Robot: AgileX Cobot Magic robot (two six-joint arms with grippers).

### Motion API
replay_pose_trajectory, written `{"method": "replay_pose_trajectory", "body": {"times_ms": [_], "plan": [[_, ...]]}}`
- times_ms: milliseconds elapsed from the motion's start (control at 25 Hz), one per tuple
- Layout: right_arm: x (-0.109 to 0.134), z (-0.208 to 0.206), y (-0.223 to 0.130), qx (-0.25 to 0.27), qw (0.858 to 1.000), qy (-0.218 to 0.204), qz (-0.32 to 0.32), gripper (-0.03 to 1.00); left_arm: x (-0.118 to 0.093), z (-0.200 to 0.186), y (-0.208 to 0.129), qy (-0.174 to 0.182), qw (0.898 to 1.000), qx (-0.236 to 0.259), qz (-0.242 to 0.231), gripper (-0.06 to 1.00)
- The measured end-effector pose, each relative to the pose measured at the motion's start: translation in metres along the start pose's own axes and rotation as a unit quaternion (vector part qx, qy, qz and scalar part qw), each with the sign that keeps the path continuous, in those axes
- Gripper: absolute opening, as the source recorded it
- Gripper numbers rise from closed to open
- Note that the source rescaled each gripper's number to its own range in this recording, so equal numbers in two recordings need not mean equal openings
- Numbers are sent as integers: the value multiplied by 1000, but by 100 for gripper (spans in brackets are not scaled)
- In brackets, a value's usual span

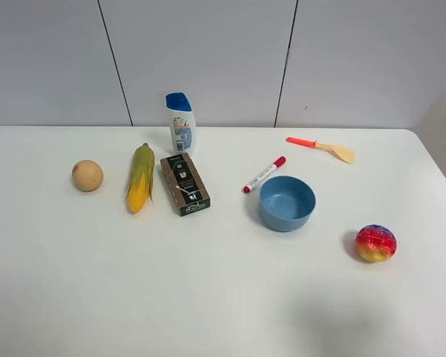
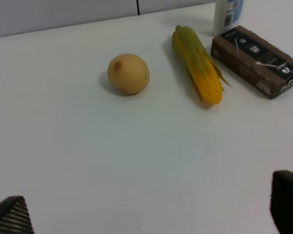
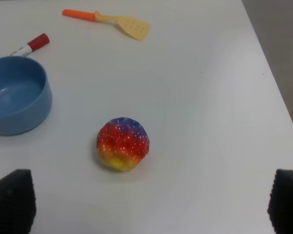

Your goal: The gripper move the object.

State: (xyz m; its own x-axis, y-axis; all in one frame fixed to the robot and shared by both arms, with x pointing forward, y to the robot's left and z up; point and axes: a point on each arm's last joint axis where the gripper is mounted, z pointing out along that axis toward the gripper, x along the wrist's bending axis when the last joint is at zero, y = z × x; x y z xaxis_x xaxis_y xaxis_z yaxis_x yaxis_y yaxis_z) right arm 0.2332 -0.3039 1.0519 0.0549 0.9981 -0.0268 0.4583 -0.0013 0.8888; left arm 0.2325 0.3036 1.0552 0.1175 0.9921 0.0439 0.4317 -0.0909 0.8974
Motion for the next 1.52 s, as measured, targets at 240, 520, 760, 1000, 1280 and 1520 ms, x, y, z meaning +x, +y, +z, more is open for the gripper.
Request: {"method": "replay_pose_trajectory", "body": {"times_ms": [240, 520, 760, 1000, 1280, 1520], "plan": [[0, 0, 0, 0, 1000, 0, 0, 100, 0, 0, 0, 32, 999, 2, -15, 99], [0, 0, 0, 0, 1000, 0, 0, 100, -1, 0, 0, 56, 998, 3, -27, 99], [0, 0, 0, 0, 1000, 0, 0, 100, -1, 0, 0, 57, 998, 3, -27, 99], [0, 0, 0, 0, 1000, 0, 0, 100, -1, 0, 0, 57, 998, 3, -27, 99], [0, 0, 0, 0, 1000, 0, 0, 100, -1, 0, 0, 57, 998, 3, -27, 99], [0, 0, 0, 0, 1000, 0, 0, 100, -1, 0, 0, 58, 998, 3, -27, 99]]}}
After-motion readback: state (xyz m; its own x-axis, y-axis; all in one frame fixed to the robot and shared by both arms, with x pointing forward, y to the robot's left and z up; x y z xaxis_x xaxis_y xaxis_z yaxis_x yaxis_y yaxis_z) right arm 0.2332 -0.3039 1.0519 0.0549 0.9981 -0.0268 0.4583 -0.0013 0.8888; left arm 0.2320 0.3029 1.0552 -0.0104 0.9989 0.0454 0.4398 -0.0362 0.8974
